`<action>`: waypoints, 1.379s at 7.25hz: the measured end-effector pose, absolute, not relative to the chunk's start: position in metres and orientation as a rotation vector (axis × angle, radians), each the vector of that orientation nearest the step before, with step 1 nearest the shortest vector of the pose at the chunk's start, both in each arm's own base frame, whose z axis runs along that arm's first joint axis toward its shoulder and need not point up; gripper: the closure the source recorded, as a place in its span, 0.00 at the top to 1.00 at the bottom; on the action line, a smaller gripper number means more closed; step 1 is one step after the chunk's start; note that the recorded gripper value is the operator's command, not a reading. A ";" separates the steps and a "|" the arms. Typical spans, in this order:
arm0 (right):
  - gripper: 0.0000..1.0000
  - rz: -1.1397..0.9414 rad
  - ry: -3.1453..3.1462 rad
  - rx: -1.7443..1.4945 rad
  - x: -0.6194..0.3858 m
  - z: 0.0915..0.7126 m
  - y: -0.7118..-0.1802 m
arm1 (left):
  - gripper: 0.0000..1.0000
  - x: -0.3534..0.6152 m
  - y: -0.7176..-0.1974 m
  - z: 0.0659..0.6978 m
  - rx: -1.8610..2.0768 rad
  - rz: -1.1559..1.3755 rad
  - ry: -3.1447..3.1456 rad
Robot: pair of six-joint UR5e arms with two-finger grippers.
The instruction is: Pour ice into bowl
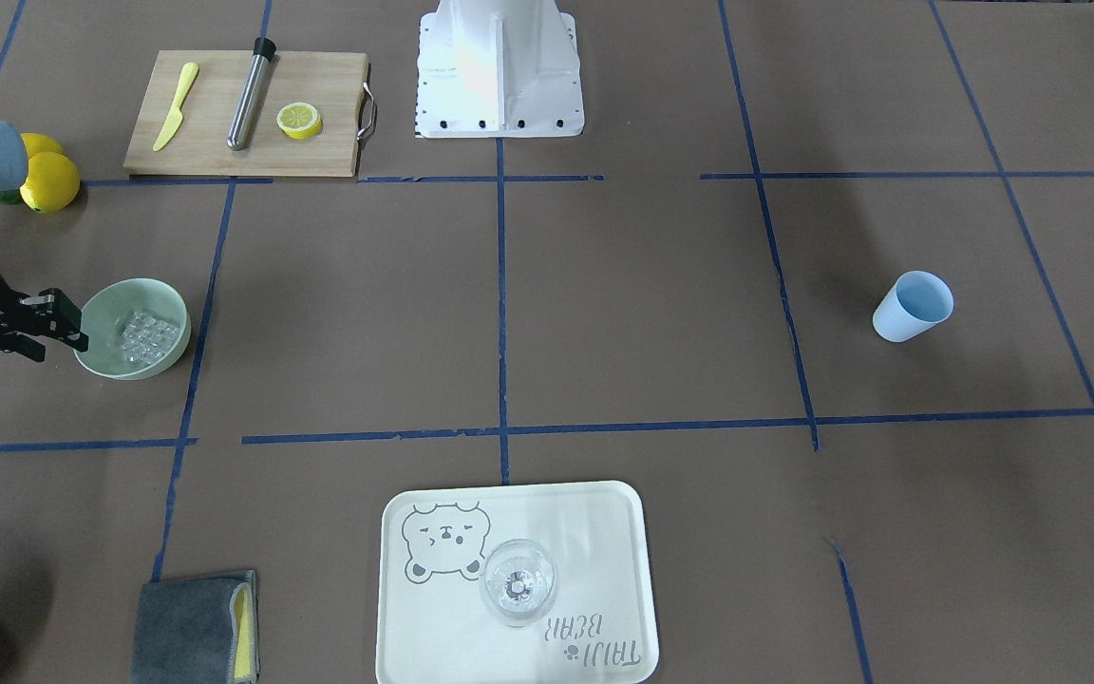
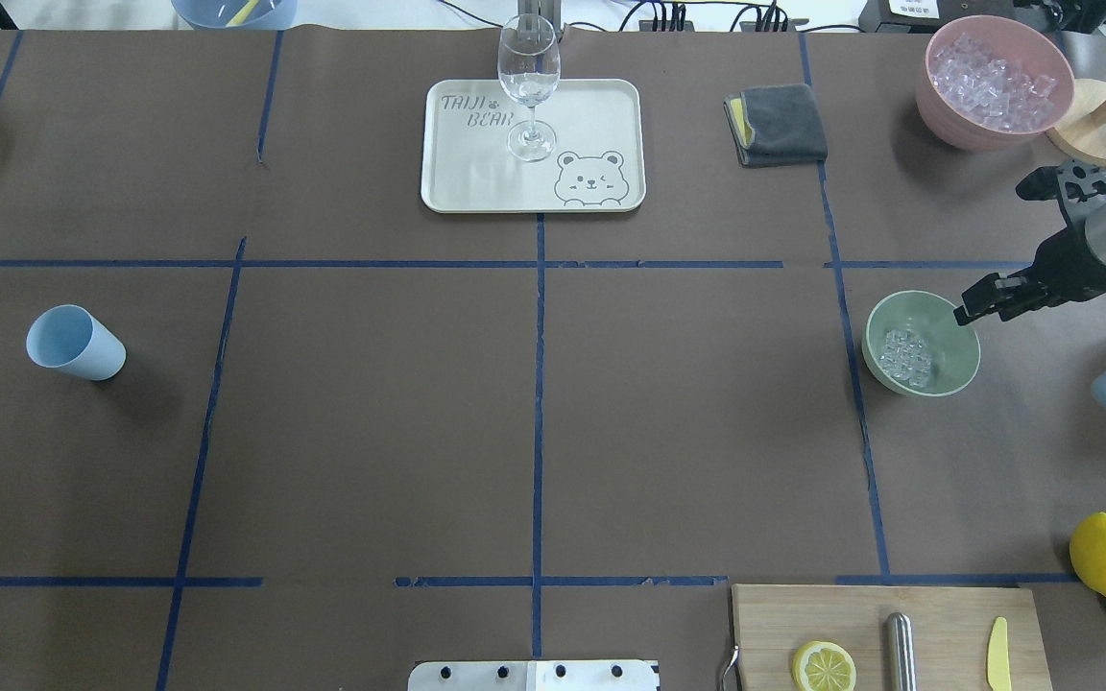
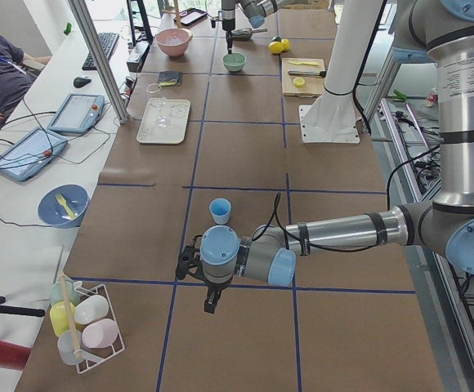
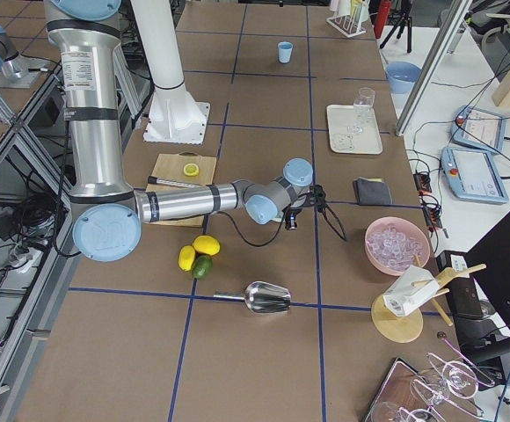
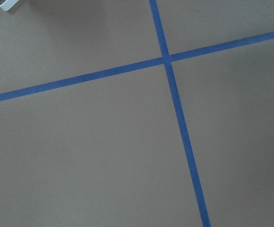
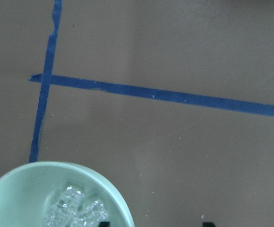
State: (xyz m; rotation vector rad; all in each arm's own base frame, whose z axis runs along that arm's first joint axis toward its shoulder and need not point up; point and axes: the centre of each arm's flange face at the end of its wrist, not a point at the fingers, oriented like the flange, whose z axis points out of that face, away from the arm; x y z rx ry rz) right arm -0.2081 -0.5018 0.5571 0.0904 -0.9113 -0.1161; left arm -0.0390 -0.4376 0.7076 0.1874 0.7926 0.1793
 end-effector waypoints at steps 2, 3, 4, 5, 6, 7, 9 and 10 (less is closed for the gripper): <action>1.00 -0.116 -0.893 0.127 -0.182 0.559 -0.511 | 1.00 -0.039 -0.439 0.703 0.196 0.184 0.792; 1.00 -0.145 -0.860 0.155 -0.152 0.567 -0.520 | 1.00 -0.039 -0.439 0.699 0.202 0.188 0.793; 1.00 -0.184 -0.814 0.169 -0.109 0.578 -0.529 | 1.00 -0.039 -0.439 0.696 0.205 0.190 0.795; 1.00 -0.225 -0.772 0.167 -0.062 0.592 -0.534 | 1.00 -0.039 -0.439 0.692 0.200 0.189 0.797; 1.00 -0.256 -0.744 0.159 -0.016 0.606 -0.532 | 1.00 -0.039 -0.440 0.684 0.180 0.182 0.798; 1.00 -0.261 -0.731 0.141 0.022 0.624 -0.519 | 1.00 -0.039 -0.440 0.670 0.154 0.172 0.799; 1.00 -0.184 -0.725 0.095 0.076 0.672 -0.468 | 1.00 -0.039 -0.438 0.659 0.122 0.160 0.800; 1.00 -0.160 -0.732 0.090 0.084 0.684 -0.451 | 1.00 -0.039 -0.438 0.656 0.122 0.160 0.800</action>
